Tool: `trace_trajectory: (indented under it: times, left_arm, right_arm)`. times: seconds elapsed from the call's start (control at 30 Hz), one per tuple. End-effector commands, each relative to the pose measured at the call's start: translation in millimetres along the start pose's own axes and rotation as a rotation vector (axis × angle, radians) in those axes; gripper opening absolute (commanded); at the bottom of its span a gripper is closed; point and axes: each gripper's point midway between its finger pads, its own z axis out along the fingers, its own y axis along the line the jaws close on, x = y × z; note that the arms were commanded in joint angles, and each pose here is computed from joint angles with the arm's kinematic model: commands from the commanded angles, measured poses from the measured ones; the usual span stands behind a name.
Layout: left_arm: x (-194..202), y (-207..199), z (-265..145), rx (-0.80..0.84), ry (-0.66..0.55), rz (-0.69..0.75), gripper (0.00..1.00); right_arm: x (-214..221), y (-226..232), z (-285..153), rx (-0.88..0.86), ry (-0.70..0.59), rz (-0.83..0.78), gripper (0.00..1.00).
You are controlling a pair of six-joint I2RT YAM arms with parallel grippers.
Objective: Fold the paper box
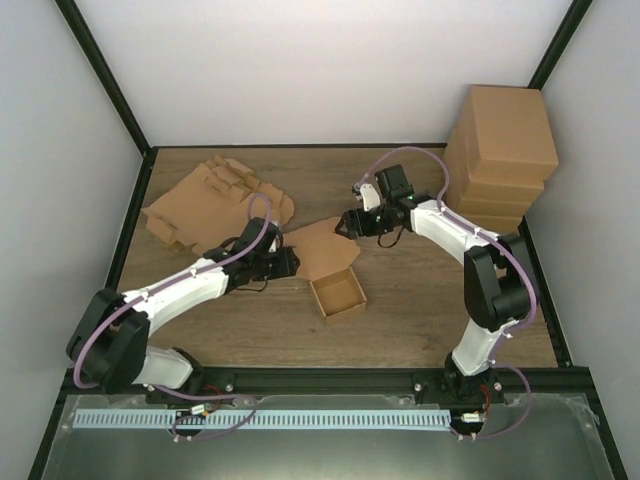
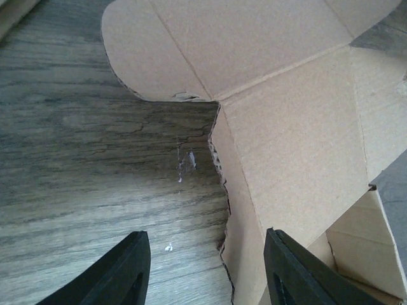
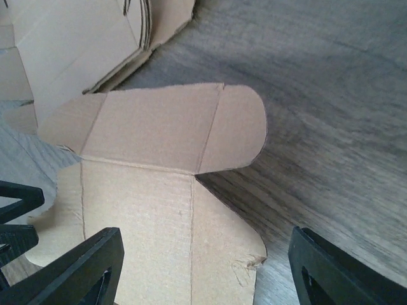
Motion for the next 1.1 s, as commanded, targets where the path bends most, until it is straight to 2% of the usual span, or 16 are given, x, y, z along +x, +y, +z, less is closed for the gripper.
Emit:
trace_trajectory:
  times: [0.0, 0.27, 0.47, 0.63, 0.8, 0.97, 1.07]
  left_arm:
    - [-12.6, -12.9, 1.5, 0.044, -0.026, -0.005, 0.5]
    - [-14.7, -21.2, 7.5, 0.075, -0.012, -0.004, 0.34]
    - [-16.8, -23.8, 8.5, 0.079, -0.014, 0.0, 0.24]
    - [-17.8, -23.7, 12.1, 0.066, -0.006, 0.024, 0.11]
    - [-24.0, -24.8, 12.2, 0.046, -0.014, 0.057, 0.06]
    - [-32.6, -26.2, 11.1, 0.008, -0.03, 0.12, 0.04]
    - [-37.3, -31.7, 10.7, 0.0, -0.038, 0.156, 0.04]
  right_arm:
    - [0.7, 9.1, 2.8, -0.059, 0.031, -0.031, 0.72]
    - [11.5, -1.0, 10.0, -0.03, 0.053, -0.027, 0.69]
    - [11.4, -21.1, 13.0, 0.073, 0.035, -0.028, 0.71]
    - [12.6, -16.1, 19.0, 0.029, 0.051, -0.026, 0.69]
    - [14.9, -7.5, 17.6, -0.02, 0.058, -0.028, 0.57]
    - [12.7, 4.7, 7.5, -0.055, 0.047, -0.032, 0.32]
    - [13.3, 8.7, 2.1, -0.048, 0.043, -0.03, 0.24]
